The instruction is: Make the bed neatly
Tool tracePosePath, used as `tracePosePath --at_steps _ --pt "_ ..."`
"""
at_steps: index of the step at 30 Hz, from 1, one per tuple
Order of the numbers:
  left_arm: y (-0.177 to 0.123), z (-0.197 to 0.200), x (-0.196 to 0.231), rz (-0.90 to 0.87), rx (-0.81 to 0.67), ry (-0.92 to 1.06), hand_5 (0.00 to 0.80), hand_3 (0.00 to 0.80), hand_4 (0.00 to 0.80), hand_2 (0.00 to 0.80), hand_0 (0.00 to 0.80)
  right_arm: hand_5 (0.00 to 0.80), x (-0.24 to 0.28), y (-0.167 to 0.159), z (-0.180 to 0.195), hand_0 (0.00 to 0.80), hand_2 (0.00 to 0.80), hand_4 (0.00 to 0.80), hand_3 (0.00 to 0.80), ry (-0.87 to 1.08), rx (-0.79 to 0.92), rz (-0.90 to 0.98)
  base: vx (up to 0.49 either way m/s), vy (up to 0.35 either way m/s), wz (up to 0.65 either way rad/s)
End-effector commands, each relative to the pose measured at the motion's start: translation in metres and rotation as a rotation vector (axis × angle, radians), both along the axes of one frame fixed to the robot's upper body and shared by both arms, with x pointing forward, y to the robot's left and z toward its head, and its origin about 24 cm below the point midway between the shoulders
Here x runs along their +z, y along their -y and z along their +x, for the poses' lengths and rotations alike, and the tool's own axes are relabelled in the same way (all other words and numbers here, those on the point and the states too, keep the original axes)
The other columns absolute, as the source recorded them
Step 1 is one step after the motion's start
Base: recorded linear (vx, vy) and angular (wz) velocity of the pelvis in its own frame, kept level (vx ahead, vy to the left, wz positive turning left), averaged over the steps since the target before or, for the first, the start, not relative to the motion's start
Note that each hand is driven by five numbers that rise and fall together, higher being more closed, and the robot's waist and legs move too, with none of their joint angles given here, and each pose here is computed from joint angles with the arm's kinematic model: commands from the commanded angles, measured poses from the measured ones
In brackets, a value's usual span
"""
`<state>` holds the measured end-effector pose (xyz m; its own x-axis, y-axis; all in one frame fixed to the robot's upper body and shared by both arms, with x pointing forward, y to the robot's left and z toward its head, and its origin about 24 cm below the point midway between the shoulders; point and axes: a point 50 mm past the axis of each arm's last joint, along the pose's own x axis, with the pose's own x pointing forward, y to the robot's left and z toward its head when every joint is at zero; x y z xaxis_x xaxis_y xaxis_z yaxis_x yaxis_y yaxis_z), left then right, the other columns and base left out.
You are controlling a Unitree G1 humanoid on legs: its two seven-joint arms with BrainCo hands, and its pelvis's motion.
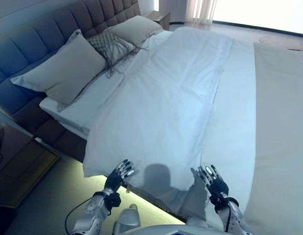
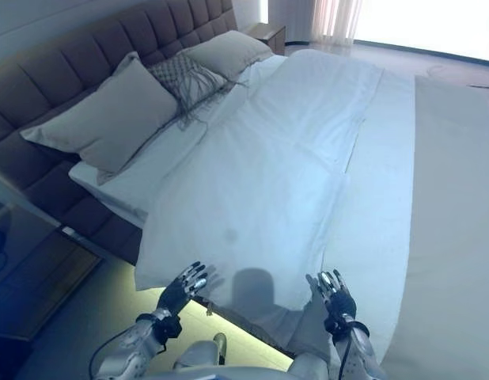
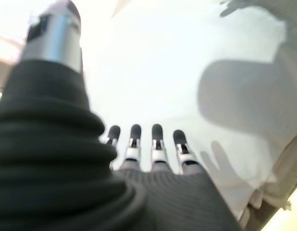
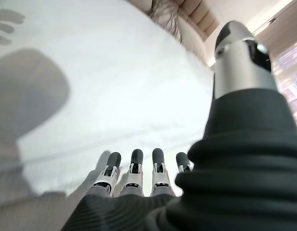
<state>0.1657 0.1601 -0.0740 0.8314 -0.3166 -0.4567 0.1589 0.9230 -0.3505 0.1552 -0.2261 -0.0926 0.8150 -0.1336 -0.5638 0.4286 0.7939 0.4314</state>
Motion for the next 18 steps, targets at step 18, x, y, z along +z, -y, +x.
tracePosePath --at_steps 18 --pt "-0.001 0.043 0.056 0.098 -0.135 0.342 0.000 0.000 0.000 0.000 0.000 0.000 0.037 -0.032 0.048 0.000 0.000 0.000 0.000 0.296 -0.059 0.295 0.105 0.567 -0.24"
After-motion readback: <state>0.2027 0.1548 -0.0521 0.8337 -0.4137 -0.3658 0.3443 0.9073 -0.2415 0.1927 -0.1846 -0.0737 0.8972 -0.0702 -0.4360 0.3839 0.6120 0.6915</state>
